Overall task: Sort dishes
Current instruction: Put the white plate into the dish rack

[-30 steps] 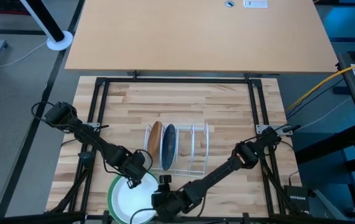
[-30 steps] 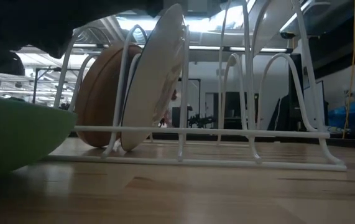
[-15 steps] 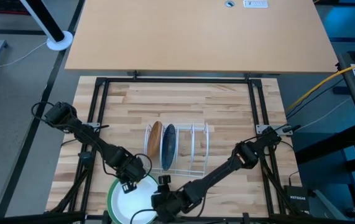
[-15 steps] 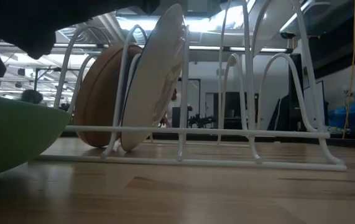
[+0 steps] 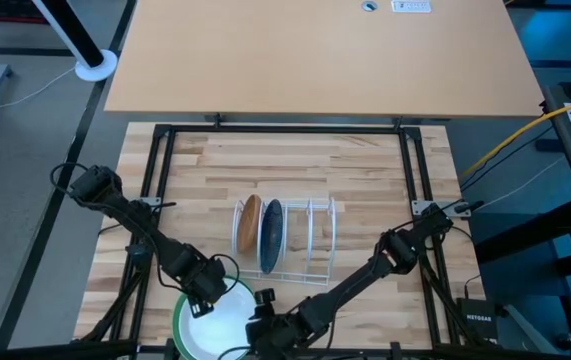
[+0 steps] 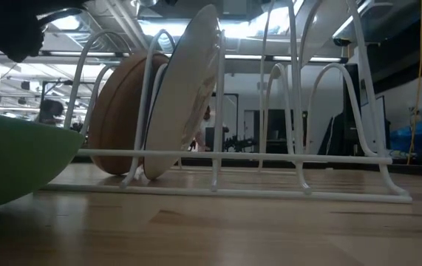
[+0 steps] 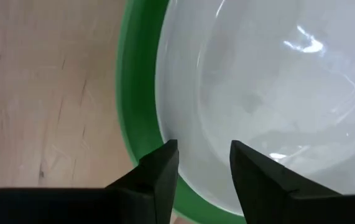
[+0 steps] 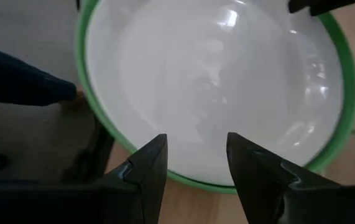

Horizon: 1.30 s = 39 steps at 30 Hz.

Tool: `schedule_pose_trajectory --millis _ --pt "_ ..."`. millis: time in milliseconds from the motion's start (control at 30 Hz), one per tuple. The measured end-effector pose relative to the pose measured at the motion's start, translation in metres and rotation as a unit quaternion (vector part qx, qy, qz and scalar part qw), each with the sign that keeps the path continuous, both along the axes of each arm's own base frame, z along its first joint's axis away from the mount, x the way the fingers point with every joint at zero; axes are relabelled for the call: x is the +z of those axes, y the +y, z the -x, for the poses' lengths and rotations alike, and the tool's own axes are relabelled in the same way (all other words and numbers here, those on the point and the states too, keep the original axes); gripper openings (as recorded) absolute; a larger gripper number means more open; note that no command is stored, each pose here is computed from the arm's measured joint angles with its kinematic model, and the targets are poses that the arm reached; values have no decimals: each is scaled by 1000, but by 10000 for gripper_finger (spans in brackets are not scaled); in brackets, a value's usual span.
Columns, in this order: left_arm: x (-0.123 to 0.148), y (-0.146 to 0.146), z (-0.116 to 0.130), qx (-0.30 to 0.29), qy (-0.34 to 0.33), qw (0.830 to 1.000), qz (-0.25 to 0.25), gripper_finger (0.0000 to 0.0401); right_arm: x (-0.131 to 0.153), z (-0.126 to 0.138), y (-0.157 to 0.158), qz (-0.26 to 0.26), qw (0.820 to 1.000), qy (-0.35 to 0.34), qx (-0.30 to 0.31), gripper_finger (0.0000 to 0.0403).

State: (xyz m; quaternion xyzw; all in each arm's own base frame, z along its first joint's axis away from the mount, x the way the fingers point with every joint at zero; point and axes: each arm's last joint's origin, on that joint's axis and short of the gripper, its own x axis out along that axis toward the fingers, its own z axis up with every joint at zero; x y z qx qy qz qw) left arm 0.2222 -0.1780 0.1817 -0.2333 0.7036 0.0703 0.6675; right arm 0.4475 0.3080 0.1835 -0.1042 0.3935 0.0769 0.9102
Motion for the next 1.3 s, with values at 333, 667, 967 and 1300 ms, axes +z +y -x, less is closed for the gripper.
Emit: schedule_pose_trajectory --millis 333,667,967,1300 --pt "-2 -12 5 -10 -18 1000 -10 133 0 4 7 7 1000 -7 11 169" --pt "-2 -4 2 -3 10 1000 3 133 -1 3 6 9 1000 -7 12 169" --pt "-2 7 -1 -29 19 999 -4 133 -1 3 6 9 1000 -6 12 169" --pt "-3 8 3 -45 13 998 -43 133 -1 3 6 9 1000 -6 12 169"
